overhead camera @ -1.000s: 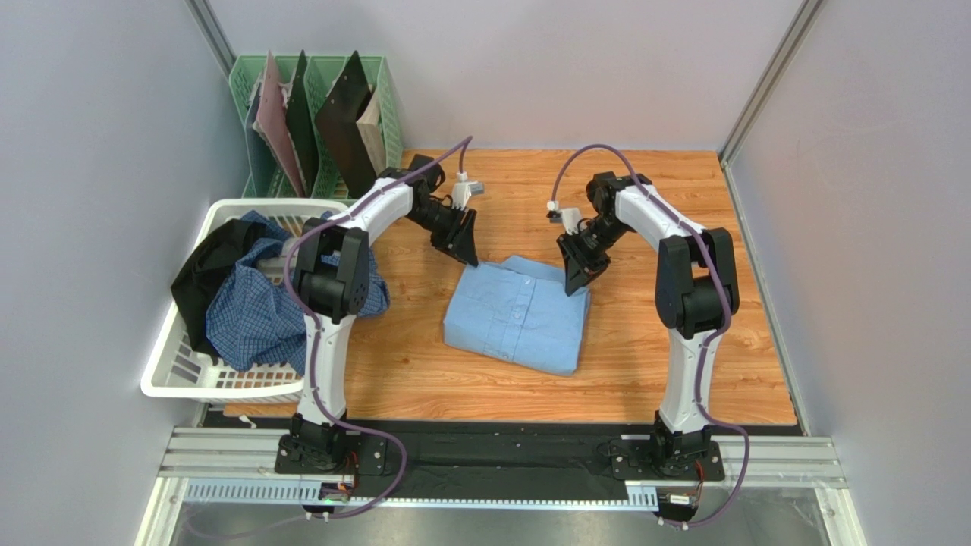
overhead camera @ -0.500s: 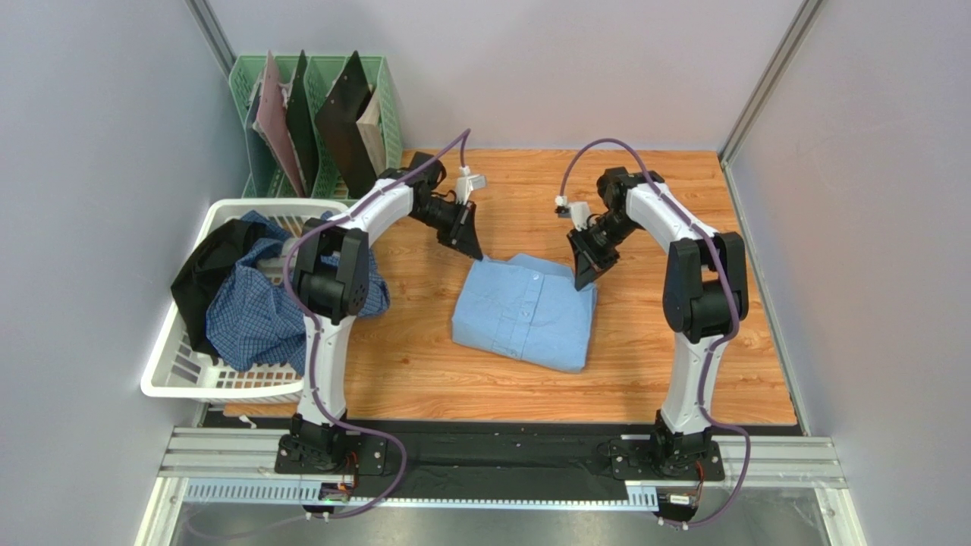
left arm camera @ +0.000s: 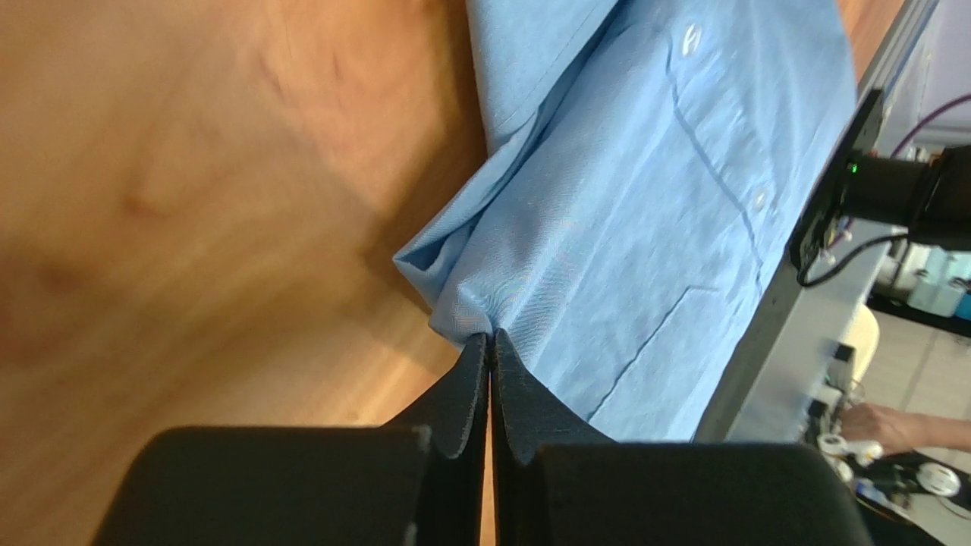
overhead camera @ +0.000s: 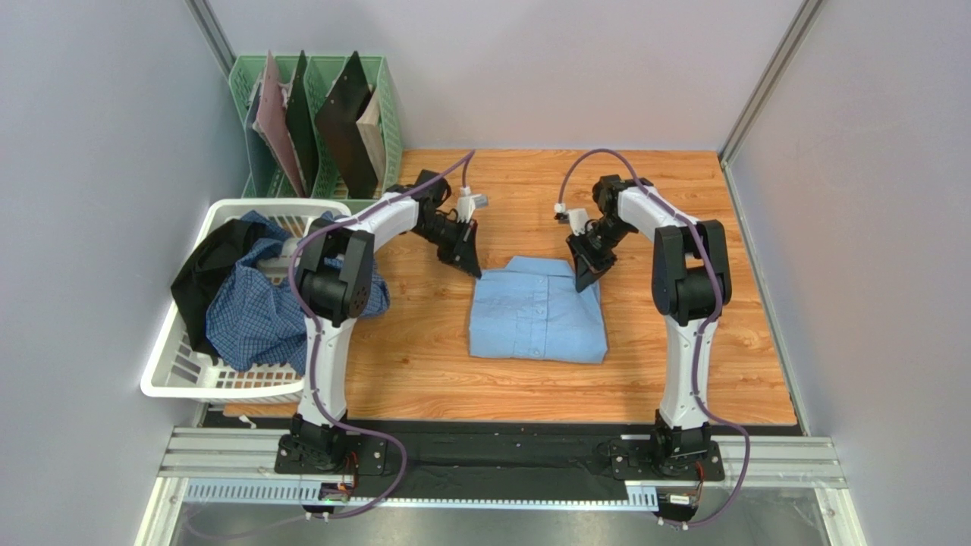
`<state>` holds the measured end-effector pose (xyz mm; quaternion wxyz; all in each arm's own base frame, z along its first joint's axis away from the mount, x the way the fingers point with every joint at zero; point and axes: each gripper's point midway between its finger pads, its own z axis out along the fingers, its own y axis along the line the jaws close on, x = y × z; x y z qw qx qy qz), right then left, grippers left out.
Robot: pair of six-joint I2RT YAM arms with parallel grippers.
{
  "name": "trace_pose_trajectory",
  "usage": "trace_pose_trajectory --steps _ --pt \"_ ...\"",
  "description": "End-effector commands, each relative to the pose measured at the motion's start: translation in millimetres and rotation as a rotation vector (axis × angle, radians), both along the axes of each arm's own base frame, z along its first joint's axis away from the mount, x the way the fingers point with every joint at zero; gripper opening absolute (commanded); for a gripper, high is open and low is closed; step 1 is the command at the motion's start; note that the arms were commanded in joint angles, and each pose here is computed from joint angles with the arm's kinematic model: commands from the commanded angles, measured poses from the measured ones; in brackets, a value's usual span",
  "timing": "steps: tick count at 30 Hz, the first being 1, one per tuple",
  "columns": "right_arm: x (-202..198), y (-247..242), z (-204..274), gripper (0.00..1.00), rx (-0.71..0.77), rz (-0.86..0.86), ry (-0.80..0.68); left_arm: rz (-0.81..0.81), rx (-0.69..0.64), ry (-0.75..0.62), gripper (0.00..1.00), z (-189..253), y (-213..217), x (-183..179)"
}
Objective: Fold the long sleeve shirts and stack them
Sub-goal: Fold the shirt
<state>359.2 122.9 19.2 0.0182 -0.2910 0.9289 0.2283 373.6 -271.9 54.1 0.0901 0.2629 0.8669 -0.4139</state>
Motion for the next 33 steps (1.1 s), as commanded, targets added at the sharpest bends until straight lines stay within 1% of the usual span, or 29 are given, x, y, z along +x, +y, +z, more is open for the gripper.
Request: trace_pose_trajectory --steps 1,2,3,4,5,6,7,9,10,11,12,14,15,16,20,21,22,24,25,28,33 --pt "-4 23 -13 0.01 -0.009 0.107 -0.074 -0.015 0.023 0.023 0.0 16 20 -39" --pt "-13 31 -13 0.01 0.006 0.132 -0.069 -0.026 0.026 0.022 0.0 15 23 -46" --pt "-32 31 -17 0.01 0.007 0.144 -0.034 -0.03 0.033 0.028 0.0 13 27 -53" --pt "-39 33 -17 0.01 0.014 0.153 -0.03 -0.038 0.04 0.045 0.0 12 31 -67" --pt "-46 39 -9 0.01 0.029 0.167 -0.04 -0.047 0.037 0.037 0.0 13 35 -71" --pt "-60 37 -13 0.01 0.028 0.171 -0.011 -0.055 0.034 0.016 0.0 18 37 -75" --pt "-66 37 -10 0.05 0.03 0.174 0.0 -0.061 0.038 0.018 0.0 16 41 -81" --pt "-71 39 7 0.12 0.057 0.161 0.01 -0.101 0.012 -0.062 0.14 27 44 -81" --pt "-75 39 18 0.18 0.072 0.152 0.029 -0.122 -0.023 -0.092 0.22 38 43 -79" --pt "-74 41 32 0.22 0.113 0.133 0.025 -0.146 -0.038 -0.138 0.33 45 42 -77" --pt "-73 43 42 0.29 0.137 0.115 0.024 -0.193 -0.069 -0.233 0.39 60 40 -71" --pt "-59 50 67 0.34 0.21 0.065 0.003 -0.253 -0.1 -0.317 0.49 70 33 -69" --pt "-53 55 73 0.36 0.237 0.043 0.001 -0.315 -0.114 -0.402 0.5 76 29 -64" --pt "-41 65 88 0.36 0.3 0.006 -0.011 -0.363 -0.114 -0.435 0.5 76 22 -67" --pt "-16 95 100 0.32 0.425 -0.108 0.048 -0.546 -0.111 -0.587 0.51 71 -4 -70" --pt "-12 100 100 0.28 0.442 -0.122 0.061 -0.575 -0.109 -0.6 0.51 66 -10 -68" --pt "-8 106 92 0.26 0.452 -0.15 0.104 -0.618 -0.087 -0.618 0.51 60 -18 -71" --pt "-5 115 87 0.2 0.461 -0.166 0.129 -0.656 -0.072 -0.625 0.51 54 -25 -69" --pt "0 120 81 0.19 0.471 -0.172 0.129 -0.684 -0.06 -0.632 0.51 50 -30 -72" --pt "1 130 69 0.16 0.454 -0.191 0.157 -0.727 -0.037 -0.636 0.51 39 -40 -76" --pt "-12 139 37 0.13 0.4 -0.173 0.223 -0.807 0.007 -0.647 0.51 19 -51 -83"
